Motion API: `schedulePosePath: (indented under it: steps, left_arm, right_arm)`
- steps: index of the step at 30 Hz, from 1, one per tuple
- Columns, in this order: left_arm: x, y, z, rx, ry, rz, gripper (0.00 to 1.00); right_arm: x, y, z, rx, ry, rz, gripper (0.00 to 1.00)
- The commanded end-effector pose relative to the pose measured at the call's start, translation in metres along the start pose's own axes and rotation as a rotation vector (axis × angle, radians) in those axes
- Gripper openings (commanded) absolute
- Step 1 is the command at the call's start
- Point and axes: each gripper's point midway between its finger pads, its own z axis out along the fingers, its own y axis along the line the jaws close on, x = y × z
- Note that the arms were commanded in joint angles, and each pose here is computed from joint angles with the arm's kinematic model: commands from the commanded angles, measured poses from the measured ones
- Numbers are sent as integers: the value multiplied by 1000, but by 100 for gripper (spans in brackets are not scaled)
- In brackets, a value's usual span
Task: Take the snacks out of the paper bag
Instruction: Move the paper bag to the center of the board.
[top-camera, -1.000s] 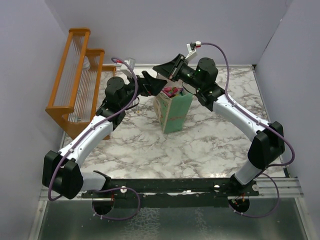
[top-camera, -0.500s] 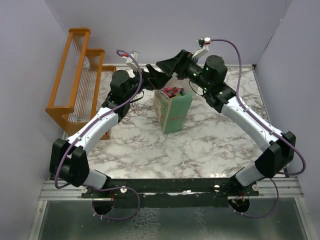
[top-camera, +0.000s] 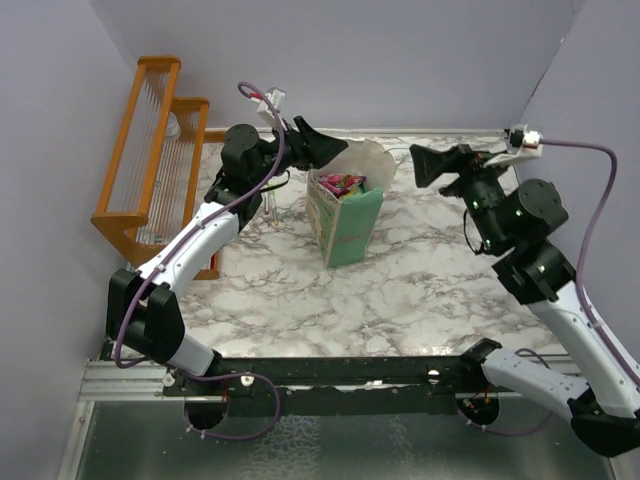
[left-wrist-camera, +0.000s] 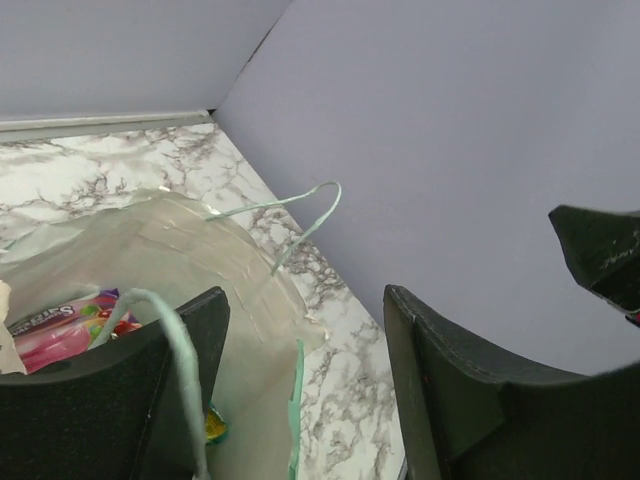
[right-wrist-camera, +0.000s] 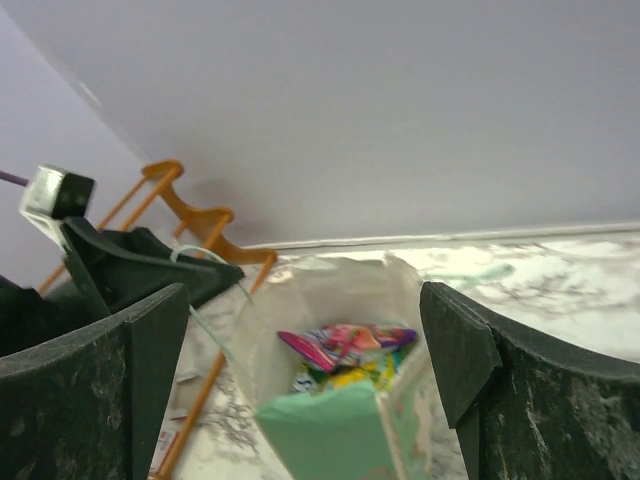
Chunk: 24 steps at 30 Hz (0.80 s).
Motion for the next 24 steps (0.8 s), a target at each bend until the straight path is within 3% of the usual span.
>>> schedulePosePath:
  steps: [1, 4, 13, 24]
  left_arm:
    - [-10, -6, -4, 30, 29, -25, 59]
    - [-14, 8, -11, -13, 36, -64, 47]
    - [-21, 21, -24, -5, 44, -149, 40]
    - [-16, 15, -20, 56, 68, -195, 44]
  right_arm:
    - [21, -46, -39, 149, 33, -92, 100]
    - [26, -50, -54, 143, 47, -91, 100]
    - [57, -64, -69, 156, 119, -121, 99]
    - [67, -69, -73, 164, 158, -145, 99]
